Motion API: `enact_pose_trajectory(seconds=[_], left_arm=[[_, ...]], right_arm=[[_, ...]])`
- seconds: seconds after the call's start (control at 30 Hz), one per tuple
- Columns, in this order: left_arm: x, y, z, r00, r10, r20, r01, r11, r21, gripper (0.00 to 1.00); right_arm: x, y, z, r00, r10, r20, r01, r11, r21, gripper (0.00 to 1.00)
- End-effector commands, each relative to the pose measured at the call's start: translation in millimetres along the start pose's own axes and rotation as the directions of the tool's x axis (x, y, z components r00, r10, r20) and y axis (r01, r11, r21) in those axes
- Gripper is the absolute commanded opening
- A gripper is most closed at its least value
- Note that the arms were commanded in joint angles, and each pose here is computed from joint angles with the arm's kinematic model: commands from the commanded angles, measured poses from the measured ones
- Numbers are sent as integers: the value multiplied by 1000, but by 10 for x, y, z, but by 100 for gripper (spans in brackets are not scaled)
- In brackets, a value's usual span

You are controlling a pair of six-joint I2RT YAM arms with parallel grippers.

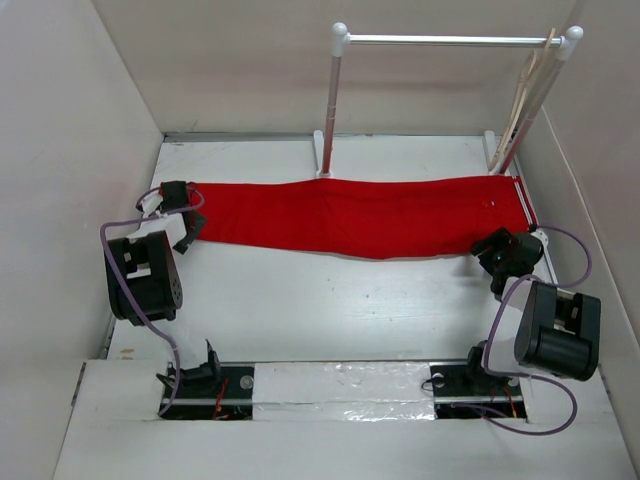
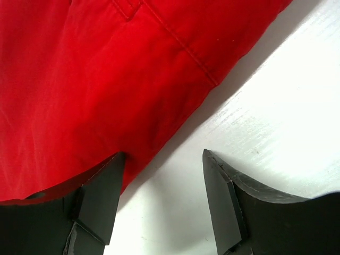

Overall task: Place the trousers on the hanger
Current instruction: Fold the trousers at the center of the board.

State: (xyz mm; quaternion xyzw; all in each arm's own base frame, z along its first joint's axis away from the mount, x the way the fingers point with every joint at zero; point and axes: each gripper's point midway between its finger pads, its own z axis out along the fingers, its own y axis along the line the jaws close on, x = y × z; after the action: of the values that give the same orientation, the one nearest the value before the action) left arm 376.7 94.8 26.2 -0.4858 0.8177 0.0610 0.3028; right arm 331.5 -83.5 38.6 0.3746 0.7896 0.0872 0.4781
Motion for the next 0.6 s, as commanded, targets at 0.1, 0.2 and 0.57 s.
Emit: enact_pose_trajectory(seconds=[0.1,0.2,0.57], left_arm=[[-19,-116,110,999,-39,-21,39,999,12,55],[15,-150,166,999,-34,-39,34,999,18,53],[-80,-270,203,1000,-19,-17,20,999,51,0]], right_arm=[[-259,177,204,998,59,24,-58,996,-61,65],[-274,261,277,998,56,12,-55,993,-104,53],[-335,176,100,991,74,110,-65,994,-85,0]])
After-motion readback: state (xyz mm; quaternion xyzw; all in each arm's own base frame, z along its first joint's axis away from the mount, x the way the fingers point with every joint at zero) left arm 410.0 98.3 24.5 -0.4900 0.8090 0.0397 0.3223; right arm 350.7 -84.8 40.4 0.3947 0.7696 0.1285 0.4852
